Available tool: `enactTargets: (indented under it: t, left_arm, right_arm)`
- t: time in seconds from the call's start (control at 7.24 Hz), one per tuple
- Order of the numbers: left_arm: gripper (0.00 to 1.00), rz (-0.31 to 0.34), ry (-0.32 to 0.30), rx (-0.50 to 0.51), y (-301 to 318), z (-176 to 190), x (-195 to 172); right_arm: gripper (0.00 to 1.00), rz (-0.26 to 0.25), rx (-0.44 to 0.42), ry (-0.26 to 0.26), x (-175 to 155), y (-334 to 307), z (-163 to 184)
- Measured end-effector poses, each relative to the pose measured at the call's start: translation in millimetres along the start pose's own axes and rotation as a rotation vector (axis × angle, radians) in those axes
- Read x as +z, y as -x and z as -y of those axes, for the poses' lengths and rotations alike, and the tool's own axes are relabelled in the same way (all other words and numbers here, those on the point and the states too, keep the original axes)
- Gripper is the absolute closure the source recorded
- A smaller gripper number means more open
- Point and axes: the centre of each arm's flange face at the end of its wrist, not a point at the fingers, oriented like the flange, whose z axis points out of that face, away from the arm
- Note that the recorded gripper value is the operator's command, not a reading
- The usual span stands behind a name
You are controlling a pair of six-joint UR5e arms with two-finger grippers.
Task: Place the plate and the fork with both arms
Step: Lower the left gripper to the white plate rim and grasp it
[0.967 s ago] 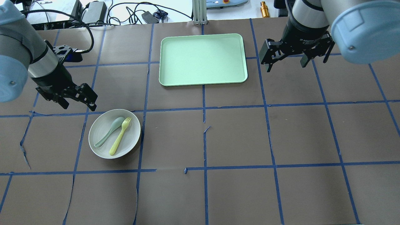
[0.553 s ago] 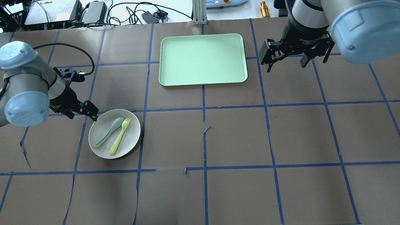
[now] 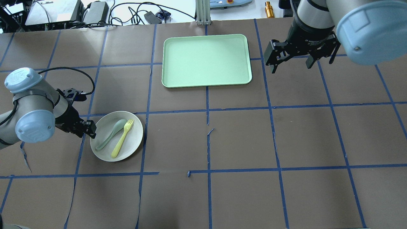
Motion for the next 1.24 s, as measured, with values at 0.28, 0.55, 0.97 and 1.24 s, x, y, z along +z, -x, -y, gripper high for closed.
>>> enactTargets:
  t: [0.28,0.55,0.97,1.24]
  left_arm:
    - [0.78,-0.026,-0.004,-0.007,-0.8,-0.2,4.5]
    - [1.0,-0.051,-0.015,-0.009,-2.8,1.2,5.3]
    - [1.0,-0.114,-0.074,-0.025,-4.6,12.7,-6.5]
    - [1.0,-0.231,-0.132,-0.125,-5.8,38.3,-37.8]
  right_arm:
    - [0.0,0.0,0.0,0.0,0.0,0.0,0.0]
    - [0.0,0.001,0.0,0.0,0.0,0.1,0.0]
    - [0.0,0.001,0.0,-0.001,-0.1,0.1,0.1]
    - [0.0,0.0,0.0,-0.001,-0.1,0.0,0.1]
